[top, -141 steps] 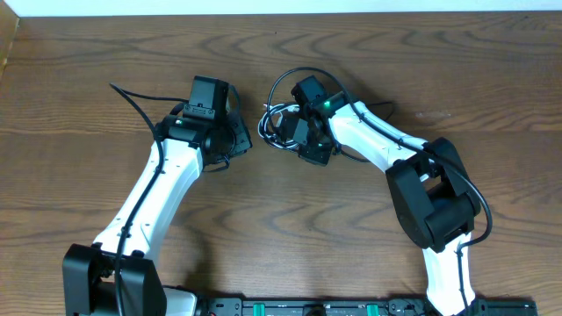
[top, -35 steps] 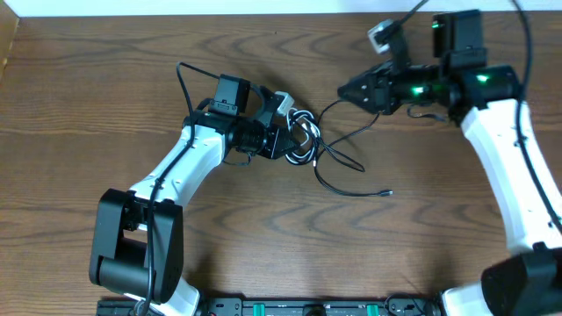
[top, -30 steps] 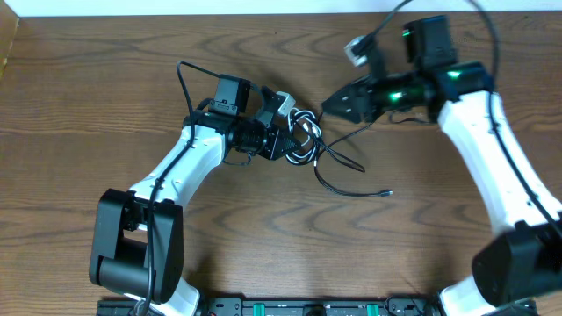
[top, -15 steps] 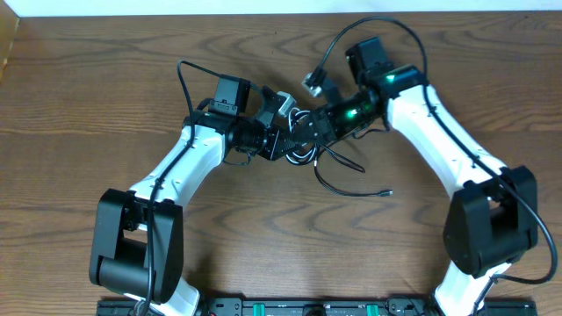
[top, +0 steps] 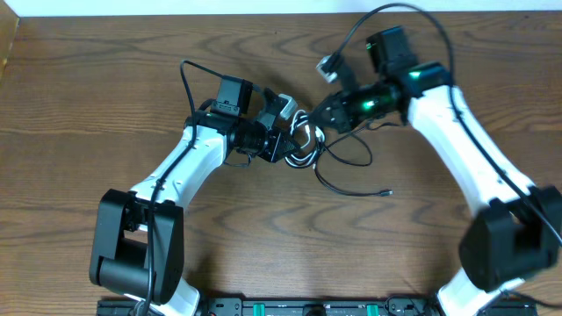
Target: Untangle cables
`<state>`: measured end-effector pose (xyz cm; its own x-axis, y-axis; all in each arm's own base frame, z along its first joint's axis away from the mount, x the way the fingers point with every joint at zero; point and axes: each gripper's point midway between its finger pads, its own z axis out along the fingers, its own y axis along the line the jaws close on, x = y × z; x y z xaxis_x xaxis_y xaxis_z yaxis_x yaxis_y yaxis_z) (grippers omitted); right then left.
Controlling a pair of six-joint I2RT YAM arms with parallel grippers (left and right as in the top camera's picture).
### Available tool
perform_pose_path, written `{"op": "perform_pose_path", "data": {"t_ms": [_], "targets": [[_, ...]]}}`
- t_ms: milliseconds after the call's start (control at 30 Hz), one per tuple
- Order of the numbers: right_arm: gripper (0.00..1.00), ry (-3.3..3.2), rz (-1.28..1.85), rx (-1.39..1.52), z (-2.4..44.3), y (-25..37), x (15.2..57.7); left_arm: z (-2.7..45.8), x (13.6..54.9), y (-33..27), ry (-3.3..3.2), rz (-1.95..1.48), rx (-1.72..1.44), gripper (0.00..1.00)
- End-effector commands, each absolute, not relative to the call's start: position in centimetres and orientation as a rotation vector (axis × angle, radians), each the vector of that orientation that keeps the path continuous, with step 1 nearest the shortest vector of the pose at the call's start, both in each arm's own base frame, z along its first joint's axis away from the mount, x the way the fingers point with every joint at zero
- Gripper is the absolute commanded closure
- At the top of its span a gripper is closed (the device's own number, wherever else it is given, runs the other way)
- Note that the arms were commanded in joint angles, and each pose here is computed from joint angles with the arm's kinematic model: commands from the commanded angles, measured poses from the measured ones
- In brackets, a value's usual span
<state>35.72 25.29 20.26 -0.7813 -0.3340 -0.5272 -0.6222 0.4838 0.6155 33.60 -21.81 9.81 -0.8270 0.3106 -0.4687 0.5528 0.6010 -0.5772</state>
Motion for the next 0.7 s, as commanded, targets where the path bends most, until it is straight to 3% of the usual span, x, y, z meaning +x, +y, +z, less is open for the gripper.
{"op": "perform_pose_path", "data": {"t_ms": [0,300,500,567,667], "targets": [[0.99,2.231,1.204,-0.835,26.0,24.1,34.6,8.8,33.9,-20.7,2.556,-0.987,0.669,0.93],[0.99,2.150,1.130,-0.775,29.9,21.0,34.4,8.4,33.9,-20.3,2.582,-0.953,0.657,0.93],[0.98,2.161,1.085,-0.756,29.8,19.9,34.7,8.4,33.8,-20.3,2.585,-0.952,0.656,0.93],[0.77,2.202,1.046,-0.740,29.1,19.5,34.7,8.4,33.8,-20.3,2.585,-0.952,0.656,0.93],[0.71,2.266,0.936,-0.704,27.9,18.5,35.4,8.4,33.8,-20.3,2.585,-0.952,0.655,0.89]]}}
